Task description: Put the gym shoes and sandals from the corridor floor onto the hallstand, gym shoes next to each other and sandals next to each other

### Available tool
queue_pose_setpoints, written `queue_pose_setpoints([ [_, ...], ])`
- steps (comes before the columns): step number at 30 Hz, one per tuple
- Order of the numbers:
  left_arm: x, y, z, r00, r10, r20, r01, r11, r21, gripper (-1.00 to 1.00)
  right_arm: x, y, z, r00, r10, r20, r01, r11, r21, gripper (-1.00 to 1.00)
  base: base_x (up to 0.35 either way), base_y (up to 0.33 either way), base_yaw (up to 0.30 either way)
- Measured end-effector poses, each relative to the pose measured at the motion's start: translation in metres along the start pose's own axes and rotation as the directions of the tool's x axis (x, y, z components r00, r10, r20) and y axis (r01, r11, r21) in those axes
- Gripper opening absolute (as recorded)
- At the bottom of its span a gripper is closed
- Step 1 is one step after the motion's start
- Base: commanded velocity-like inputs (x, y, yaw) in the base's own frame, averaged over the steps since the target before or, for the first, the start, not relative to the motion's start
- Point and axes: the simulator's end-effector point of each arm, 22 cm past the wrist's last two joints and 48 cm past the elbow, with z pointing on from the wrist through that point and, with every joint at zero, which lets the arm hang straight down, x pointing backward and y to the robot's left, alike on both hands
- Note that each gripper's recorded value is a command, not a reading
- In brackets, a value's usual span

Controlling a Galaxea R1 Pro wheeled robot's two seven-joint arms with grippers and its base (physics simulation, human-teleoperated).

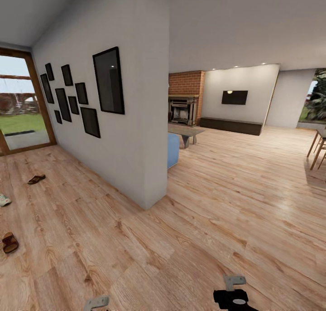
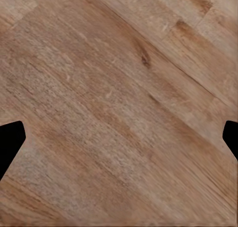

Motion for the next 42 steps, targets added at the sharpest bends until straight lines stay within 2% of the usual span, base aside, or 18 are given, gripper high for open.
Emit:
queue_pose_setpoints([
  [7, 0.012, 0.003, 0.0, 1.0, 0.003, -0.024, -0.003, 1.0, -0.005, 1.0, 0.04, -0.001, -0.004, 0.998, -0.01, -0.065, 0.01, 1.0, -0.001, 1.0, -0.281, 0.0, 0.0],
  [12, 0.014, 0.005, 0.0, 1.0, -0.002, -0.028, 0.002, 1.0, -0.008, 1.0, 0.056, -0.001, -0.006, 0.996, -0.015, -0.087, 0.015, 1.0, -0.002, 1.0, -0.29, 0.0, 0.007],
  [23, 0.016, 0.006, 0.0, 1.0, -0.008, -0.03, 0.008, 1.0, -0.01, 1.0, 0.084, 0.0, -0.012, 0.992, -0.022, -0.124, 0.021, 1.0, -0.005, 1.0, -0.068, 0.0, 0.208],
  [42, 0.014, 0.001, -0.001, 1.0, -0.012, -0.026, 0.012, 1.0, -0.004, 1.0, 0.092, 0.0, -0.014, 0.994, -0.019, -0.106, 0.019, 1.0, -0.004, 1.0, -0.004, 0.0, 0.277],
])
